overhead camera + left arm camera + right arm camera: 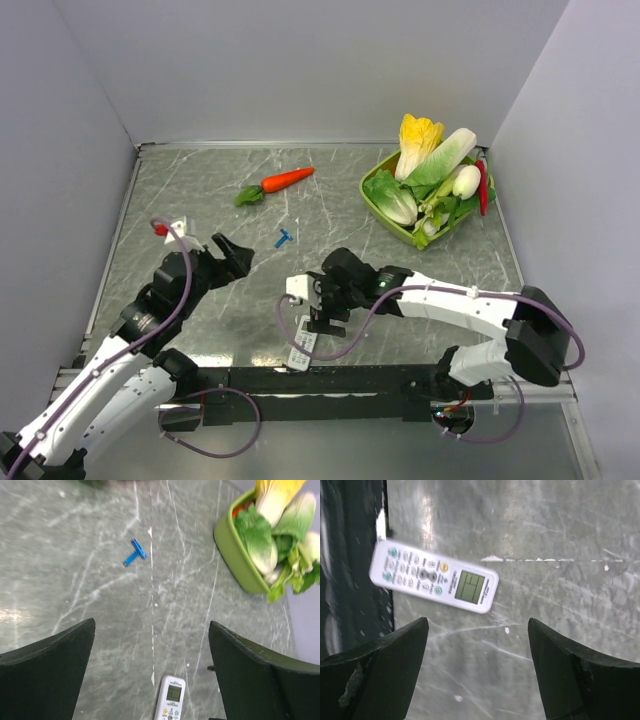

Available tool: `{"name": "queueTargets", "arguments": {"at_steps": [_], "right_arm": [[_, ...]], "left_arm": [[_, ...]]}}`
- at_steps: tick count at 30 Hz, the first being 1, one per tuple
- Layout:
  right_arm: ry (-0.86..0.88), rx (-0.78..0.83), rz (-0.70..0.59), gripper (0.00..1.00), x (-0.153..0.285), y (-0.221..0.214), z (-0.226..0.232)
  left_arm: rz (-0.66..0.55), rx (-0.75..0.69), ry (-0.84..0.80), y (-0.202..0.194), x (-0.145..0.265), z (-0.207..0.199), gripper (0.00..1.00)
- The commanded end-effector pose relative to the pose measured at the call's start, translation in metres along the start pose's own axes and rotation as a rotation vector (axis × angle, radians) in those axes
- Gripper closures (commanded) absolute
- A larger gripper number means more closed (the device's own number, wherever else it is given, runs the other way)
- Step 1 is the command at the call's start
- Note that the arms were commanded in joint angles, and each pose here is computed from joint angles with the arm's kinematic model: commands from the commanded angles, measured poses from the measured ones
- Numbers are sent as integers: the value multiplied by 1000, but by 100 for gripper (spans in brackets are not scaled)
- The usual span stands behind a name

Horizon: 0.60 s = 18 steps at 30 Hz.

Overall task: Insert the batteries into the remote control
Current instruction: Pick up the remote control from the center of the board.

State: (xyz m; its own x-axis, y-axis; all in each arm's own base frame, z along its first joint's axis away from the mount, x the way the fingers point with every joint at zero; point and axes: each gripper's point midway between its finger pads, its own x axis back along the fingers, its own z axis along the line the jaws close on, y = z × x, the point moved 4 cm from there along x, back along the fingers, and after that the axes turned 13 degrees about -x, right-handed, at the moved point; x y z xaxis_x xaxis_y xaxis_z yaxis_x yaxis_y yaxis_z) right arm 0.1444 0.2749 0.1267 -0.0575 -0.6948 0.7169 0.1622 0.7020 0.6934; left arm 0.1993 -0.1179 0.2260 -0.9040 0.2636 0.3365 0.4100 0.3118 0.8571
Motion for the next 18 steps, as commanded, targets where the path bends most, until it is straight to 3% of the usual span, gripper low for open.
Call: {"name": "queueTargets", "arguments": {"at_steps": [1, 6, 18], "right_arm": [[51, 249, 151, 11, -6, -4, 3], [89, 373, 295, 9, -31, -11, 11], [194, 488, 329, 9, -86, -8, 28]], "left_arm": [[-115, 35, 84, 26, 15, 11, 1], [-139, 28, 113, 29, 21, 17, 1], [-141, 13, 119, 28, 21, 19, 0]]}}
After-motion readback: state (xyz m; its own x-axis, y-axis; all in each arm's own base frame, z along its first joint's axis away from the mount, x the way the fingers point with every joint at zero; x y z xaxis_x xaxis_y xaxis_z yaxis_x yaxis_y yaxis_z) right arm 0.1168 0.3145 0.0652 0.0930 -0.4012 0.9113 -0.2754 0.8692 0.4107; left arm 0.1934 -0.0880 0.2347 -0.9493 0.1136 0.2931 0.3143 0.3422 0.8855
